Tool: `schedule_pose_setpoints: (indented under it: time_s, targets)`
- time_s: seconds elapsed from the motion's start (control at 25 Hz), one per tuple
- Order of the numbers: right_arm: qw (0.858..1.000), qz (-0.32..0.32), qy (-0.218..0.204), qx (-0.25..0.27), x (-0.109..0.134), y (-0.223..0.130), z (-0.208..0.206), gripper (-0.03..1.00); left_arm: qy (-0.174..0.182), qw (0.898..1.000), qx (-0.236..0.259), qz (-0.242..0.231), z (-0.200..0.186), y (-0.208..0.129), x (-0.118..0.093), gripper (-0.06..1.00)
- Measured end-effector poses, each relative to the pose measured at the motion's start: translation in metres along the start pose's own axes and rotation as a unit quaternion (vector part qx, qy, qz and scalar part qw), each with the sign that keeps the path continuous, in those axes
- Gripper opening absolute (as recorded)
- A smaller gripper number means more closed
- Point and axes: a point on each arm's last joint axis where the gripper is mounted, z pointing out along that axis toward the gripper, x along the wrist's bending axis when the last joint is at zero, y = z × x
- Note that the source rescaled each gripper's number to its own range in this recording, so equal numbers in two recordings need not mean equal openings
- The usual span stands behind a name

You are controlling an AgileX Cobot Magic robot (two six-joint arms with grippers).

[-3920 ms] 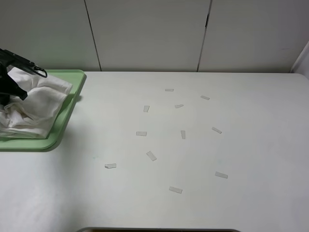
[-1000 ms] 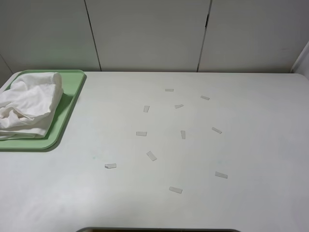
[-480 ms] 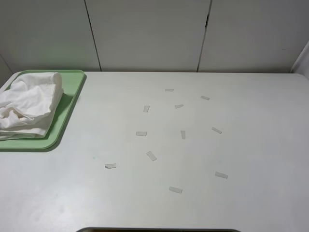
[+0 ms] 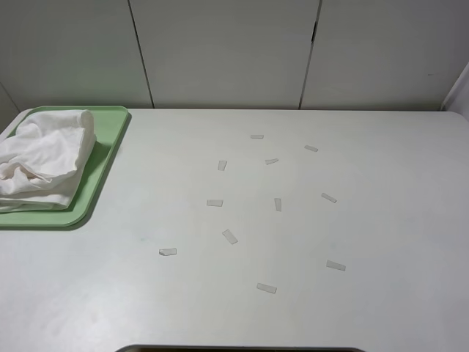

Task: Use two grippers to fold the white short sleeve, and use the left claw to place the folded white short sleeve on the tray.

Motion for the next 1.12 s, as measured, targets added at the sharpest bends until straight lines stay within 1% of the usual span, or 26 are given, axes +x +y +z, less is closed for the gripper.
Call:
schedule_pose_setpoints:
  time_s: [0.04,0.08,0.12,0.2,0.36,0.44,0.56,0.64,0.84,0.92,1.12]
  targets:
    - [1.000,0.000,0.000,0.000,0.000,0.000,0.000,1.00,0.000,1.000,-0.010,0.003,-0.001,-0.009,-0.002,1.00]
    - [1.000,0.000,0.000,0.000,0.000,0.000,0.000,1.00,0.000,1.000,-0.010,0.003,-0.001,-0.009,-0.002,1.00]
    - [1.000,0.000,0.000,0.000,0.000,0.000,0.000,1.00,0.003,1.000,-0.020,0.005,0.000,-0.020,-0.005,1.00]
    - [1.000,0.000,0.000,0.000,0.000,0.000,0.000,1.00,0.004,1.000,-0.024,0.000,0.005,-0.031,-0.005,1.00]
    - [1.000,0.000,0.000,0.000,0.000,0.000,0.000,1.00,0.014,0.998,-0.065,-0.002,0.016,-0.045,-0.005,1.00]
    - [1.000,0.000,0.000,0.000,0.000,0.000,0.000,1.00,0.017,0.997,-0.075,-0.003,0.024,-0.053,-0.004,1.00]
    - [1.000,0.000,0.000,0.000,0.000,0.000,0.000,1.00,0.018,0.998,-0.062,-0.004,0.031,-0.059,-0.002,1.00]
    - [1.000,0.000,0.000,0.000,0.000,0.000,0.000,1.00,0.010,0.999,-0.051,0.003,0.033,-0.062,-0.002,1.00]
    - [1.000,0.000,0.000,0.000,0.000,0.000,0.000,1.00,-0.002,0.999,-0.046,0.013,0.033,-0.063,-0.001,1.00]
    - [1.000,0.000,0.000,0.000,0.000,0.000,0.000,1.00,-0.012,0.999,-0.045,0.026,0.033,-0.064,0.000,1.00]
    - [1.000,0.000,0.000,0.000,0.000,0.000,0.000,1.00,-0.012,0.999,-0.045,0.027,0.033,-0.064,0.000,1.00]
